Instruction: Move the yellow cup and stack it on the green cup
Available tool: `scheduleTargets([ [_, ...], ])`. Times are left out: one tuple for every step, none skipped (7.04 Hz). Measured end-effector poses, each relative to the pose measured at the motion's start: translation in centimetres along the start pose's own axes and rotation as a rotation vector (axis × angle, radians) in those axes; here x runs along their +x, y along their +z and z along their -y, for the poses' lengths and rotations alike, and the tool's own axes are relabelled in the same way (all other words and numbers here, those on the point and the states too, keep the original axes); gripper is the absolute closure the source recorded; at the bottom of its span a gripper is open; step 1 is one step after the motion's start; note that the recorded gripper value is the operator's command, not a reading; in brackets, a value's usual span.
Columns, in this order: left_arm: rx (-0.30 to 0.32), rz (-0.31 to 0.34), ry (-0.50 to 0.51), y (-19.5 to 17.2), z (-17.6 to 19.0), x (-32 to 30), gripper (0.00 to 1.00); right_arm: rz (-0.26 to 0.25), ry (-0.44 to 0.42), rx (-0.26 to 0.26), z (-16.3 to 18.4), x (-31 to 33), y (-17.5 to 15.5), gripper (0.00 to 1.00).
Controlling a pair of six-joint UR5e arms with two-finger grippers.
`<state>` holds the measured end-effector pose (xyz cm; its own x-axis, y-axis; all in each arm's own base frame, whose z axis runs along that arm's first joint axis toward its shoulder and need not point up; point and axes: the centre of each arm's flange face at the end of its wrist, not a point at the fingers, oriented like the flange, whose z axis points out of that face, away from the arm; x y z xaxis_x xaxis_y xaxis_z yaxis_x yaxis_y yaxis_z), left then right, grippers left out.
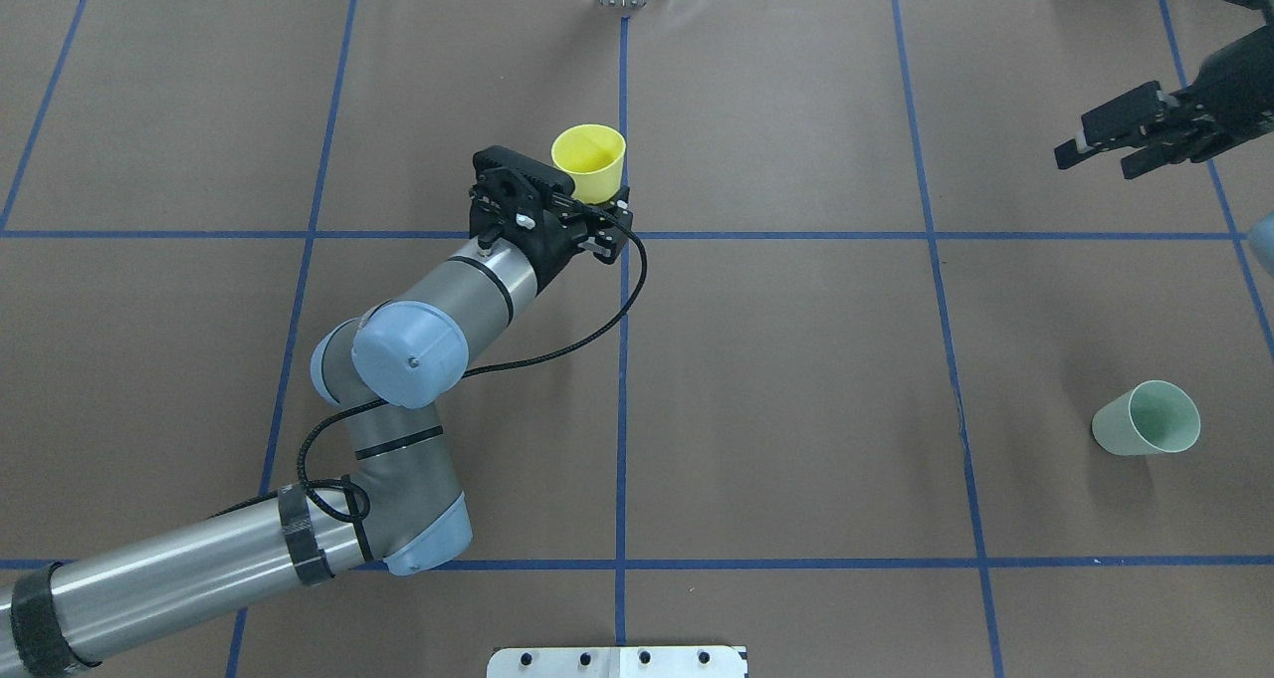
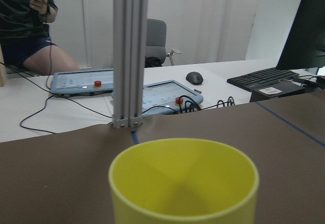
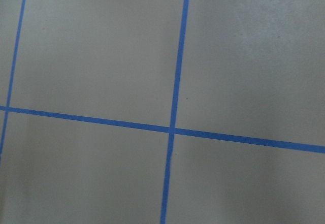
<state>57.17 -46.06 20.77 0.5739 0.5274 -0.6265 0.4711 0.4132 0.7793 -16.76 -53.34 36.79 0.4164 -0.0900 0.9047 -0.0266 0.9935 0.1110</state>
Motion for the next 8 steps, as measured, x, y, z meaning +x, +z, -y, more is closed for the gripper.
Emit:
scheduleTargets([
  [-0.035,-0.091,0.163,0.6,0.5,1.4,1.00,0.026,0.034,-0.025,0.3,-4.8,2.1,0.01],
  [-0.039,-0.174,0.288,0.7,0.9,1.9,1.00,0.047,0.058,-0.047,0.1,-8.7,3.7,0.01],
  [-0.037,-0.245,0.334,0.4,1.0,2.3,1.00,0.060,0.070,-0.067,-0.3,-11.8,5.3,0.01],
  [-0.039,-0.294,0.351,0.1,0.8,2.7,1.00,0.062,0.079,-0.080,-1.0,-14.6,7.2,0.01],
  [-0.048,-0.315,0.356,0.1,0.2,3.0,1.00,0.052,0.081,-0.080,-1.8,-17.0,9.3,0.01],
  [-0.058,-0.328,0.356,0.0,-0.5,3.7,1.00,0.047,0.080,-0.077,-2.5,-18.7,10.7,0.01],
  [-0.059,-0.338,0.353,-0.2,-0.9,4.2,1.00,0.046,0.077,-0.077,-2.9,-19.9,11.5,0.01],
  [-0.054,-0.351,0.347,-0.5,-1.1,4.8,1.00,0.043,0.080,-0.080,-3.4,-20.5,12.3,0.01],
])
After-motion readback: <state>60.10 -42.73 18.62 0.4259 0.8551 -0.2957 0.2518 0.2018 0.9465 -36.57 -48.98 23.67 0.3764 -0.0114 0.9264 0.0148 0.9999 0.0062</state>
